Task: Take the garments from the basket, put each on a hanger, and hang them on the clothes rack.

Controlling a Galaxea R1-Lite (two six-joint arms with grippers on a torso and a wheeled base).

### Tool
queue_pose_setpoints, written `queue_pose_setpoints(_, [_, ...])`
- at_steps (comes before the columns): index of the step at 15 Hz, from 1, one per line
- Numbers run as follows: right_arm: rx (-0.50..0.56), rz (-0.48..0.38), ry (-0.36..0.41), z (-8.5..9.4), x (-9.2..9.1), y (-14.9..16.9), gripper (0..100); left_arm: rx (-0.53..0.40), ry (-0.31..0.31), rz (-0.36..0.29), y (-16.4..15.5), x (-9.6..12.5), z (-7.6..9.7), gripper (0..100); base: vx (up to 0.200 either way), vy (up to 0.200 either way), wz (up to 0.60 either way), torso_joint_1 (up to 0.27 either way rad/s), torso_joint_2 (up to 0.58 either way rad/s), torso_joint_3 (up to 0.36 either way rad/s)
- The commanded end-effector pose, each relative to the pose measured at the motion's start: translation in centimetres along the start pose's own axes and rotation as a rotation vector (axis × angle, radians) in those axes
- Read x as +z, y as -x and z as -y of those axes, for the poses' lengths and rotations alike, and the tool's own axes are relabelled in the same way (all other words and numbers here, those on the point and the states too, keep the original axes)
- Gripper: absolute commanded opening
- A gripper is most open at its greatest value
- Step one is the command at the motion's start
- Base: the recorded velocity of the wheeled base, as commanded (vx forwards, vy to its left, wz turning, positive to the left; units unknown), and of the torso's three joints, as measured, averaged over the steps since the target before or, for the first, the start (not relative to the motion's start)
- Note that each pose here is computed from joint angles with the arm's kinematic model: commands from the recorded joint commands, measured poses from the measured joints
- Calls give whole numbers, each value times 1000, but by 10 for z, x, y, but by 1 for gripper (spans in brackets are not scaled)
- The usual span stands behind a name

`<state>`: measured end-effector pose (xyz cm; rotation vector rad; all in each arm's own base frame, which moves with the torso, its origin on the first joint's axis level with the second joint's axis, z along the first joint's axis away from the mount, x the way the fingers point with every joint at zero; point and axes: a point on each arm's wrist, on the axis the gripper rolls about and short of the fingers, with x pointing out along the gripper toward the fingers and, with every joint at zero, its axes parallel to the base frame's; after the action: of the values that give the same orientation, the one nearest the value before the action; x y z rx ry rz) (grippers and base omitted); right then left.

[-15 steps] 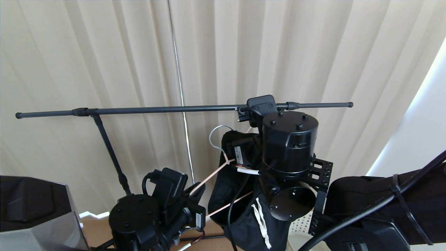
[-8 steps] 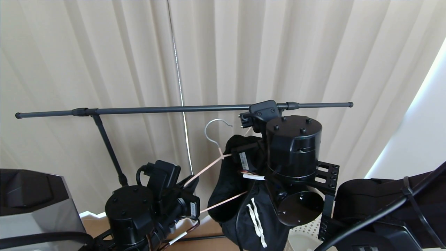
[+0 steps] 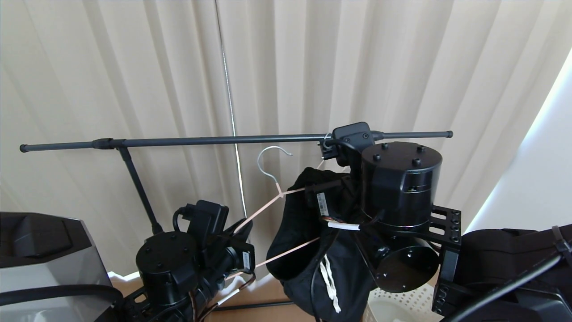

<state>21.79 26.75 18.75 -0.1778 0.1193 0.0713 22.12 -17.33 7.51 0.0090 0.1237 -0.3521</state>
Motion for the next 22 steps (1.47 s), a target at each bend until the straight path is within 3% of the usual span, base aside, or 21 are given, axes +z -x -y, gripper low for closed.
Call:
queue_pose_setpoints(1, [2, 5, -5, 3, 2, 3, 100, 3, 1, -2, -2, -1, 0, 0, 0, 0, 0, 0, 0, 0])
queue_pose_setpoints(4, [11, 4, -1, 2, 1, 6, 100, 9, 2, 2, -4, -1, 0, 0, 0, 0, 0, 0, 0, 0])
queue_pose_setpoints(8, [96, 14, 7, -11, 1, 21, 100, 12, 2, 2, -4, -1, 0, 0, 0, 0, 0, 0, 0, 0])
queue_pose_setpoints(13, [119, 17, 1, -8, 2, 24, 100, 11, 3, 2, -3, -1, 1, 0, 0, 0, 0, 0, 0, 0])
queue_pose_setpoints(15, [221, 14, 5, -1, 0, 31, 100, 8, 16, 3, -3, -1, 1, 0, 0, 0, 0, 0, 0, 0])
queue_pose_setpoints(19, [301, 16, 2, 10, 0, 39, 100, 0, 16, -5, -1, -2, 1, 0, 0, 0, 0, 0, 0, 0])
queue_pose_setpoints(22, [367, 34, -9, 56, 9, 28, 100, -3, 24, -18, 1, -4, 0, 0, 0, 0, 0, 0, 0, 0])
